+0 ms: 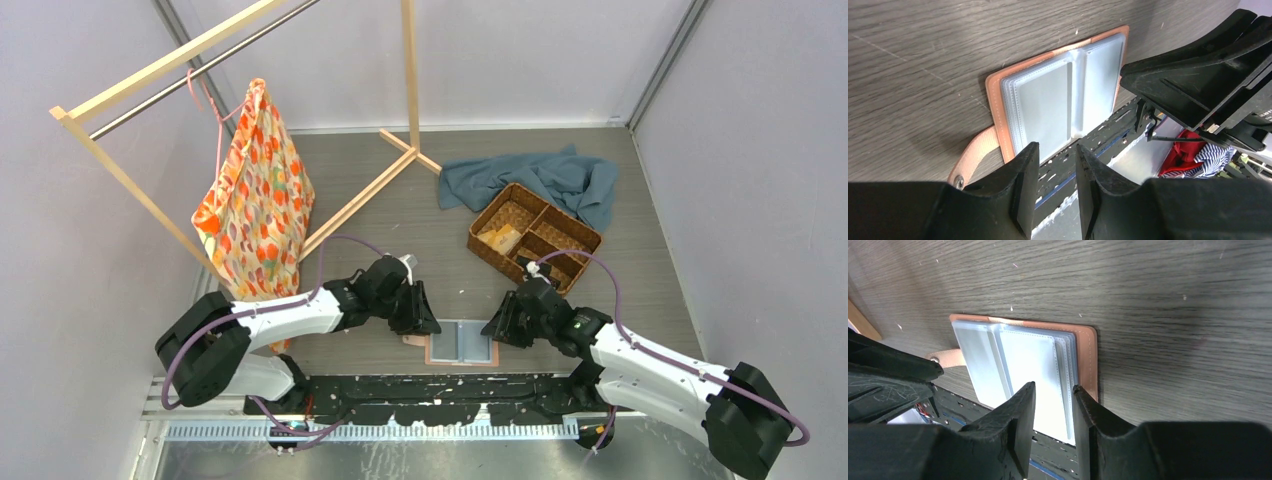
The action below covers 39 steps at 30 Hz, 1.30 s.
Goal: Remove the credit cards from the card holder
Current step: Remove the credit card from the card holder.
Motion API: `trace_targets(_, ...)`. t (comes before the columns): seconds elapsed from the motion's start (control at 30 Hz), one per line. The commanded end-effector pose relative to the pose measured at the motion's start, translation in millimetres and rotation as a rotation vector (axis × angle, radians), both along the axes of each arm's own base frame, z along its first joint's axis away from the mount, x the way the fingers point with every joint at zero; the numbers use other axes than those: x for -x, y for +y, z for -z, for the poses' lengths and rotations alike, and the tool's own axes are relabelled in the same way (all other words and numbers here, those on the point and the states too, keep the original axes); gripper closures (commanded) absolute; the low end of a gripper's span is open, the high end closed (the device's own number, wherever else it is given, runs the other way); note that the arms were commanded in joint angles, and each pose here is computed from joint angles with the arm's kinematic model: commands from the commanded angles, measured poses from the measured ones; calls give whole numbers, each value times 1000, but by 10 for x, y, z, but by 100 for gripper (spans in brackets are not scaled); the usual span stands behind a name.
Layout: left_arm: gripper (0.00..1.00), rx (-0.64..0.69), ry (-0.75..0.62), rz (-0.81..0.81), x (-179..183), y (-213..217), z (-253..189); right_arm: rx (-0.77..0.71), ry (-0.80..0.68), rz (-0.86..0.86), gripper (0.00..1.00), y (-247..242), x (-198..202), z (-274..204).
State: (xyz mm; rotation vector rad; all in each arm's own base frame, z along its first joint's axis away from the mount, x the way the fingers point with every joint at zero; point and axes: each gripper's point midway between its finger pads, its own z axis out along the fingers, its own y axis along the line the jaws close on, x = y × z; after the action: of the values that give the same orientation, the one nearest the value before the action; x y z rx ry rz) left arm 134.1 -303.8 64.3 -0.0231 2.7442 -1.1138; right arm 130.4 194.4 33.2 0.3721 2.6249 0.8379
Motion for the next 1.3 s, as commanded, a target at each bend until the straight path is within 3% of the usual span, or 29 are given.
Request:
trace_targets(0.0, 65, -17, -11, -29, -11, 51, 65, 13, -10, 12, 62, -36, -3, 36)
trace_targets(0.3, 65, -13, 18, 26, 37, -93, 198, 19, -2, -4, 62, -14, -4, 40)
trace_targets(0.7, 68, 128, -21, 91, 46, -437, -138, 16, 6, -1, 62, 6, -10, 68)
trace_targets(1.0, 68, 210, -40, 219, 255, -863, -497, 13, 9, 1, 62, 13, -13, 81)
trace_targets(1.27, 68, 206, -28, 247, 284, -980, -441, 12, -8, 22, 62, -38, -12, 7)
